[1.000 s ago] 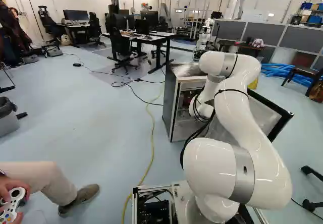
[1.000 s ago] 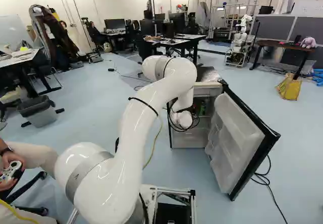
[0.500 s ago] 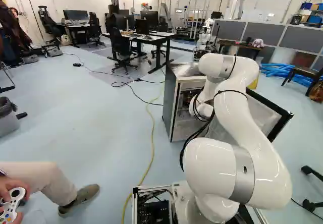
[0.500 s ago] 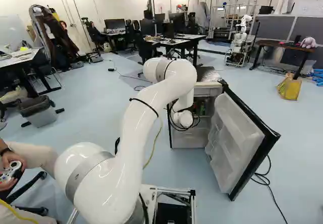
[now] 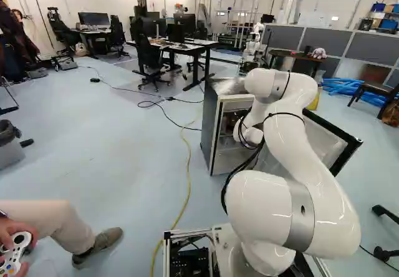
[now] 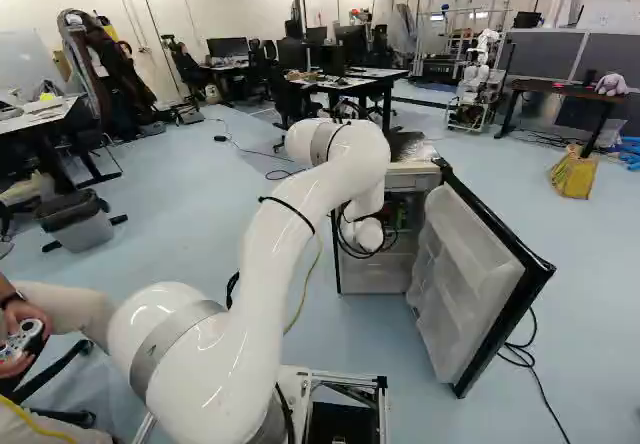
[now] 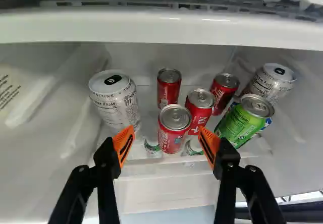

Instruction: Grab a drink from the fridge

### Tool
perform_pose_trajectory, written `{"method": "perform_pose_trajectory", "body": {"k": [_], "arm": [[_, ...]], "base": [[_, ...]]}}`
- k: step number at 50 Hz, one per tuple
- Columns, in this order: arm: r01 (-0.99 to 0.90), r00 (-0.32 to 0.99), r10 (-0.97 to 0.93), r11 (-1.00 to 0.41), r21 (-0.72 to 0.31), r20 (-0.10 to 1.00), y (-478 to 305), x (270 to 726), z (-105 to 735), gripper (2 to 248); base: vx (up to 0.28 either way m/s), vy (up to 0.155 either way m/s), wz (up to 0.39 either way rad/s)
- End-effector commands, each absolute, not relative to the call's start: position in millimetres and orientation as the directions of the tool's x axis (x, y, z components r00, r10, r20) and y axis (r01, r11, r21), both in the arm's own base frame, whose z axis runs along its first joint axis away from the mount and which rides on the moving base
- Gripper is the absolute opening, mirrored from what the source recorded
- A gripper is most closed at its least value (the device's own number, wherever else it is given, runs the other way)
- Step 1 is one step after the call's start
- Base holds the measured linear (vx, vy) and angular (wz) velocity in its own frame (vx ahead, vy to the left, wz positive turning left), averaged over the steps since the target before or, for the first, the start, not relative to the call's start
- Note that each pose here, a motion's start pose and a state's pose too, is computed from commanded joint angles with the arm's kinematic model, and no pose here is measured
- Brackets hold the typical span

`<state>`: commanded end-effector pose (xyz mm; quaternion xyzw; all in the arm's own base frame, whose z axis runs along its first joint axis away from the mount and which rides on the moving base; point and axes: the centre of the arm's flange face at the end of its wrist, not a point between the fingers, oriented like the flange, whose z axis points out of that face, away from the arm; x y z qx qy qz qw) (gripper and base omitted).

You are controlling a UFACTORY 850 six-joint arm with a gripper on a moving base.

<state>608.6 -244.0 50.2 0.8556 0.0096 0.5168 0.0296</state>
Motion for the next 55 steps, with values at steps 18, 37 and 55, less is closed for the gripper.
{"method": "perform_pose_trajectory", "body": {"k": [18, 37, 55], "arm": [[-0.015, 0.466, 0.053, -0.998, 0.068, 0.883, -248.0, 617.7, 45.8, 184], [-0.014, 0.469, 0.059, -0.997, 0.074, 0.881, -251.2, 626.2, 41.4, 184], [-0.014, 0.482, 0.059, -0.997, 0.075, 0.874, -251.5, 626.6, 39.7, 184]], "base": [[0.000, 0.000, 0.000], [0.000, 0.000, 0.000], [0.000, 0.000, 0.000]]}}
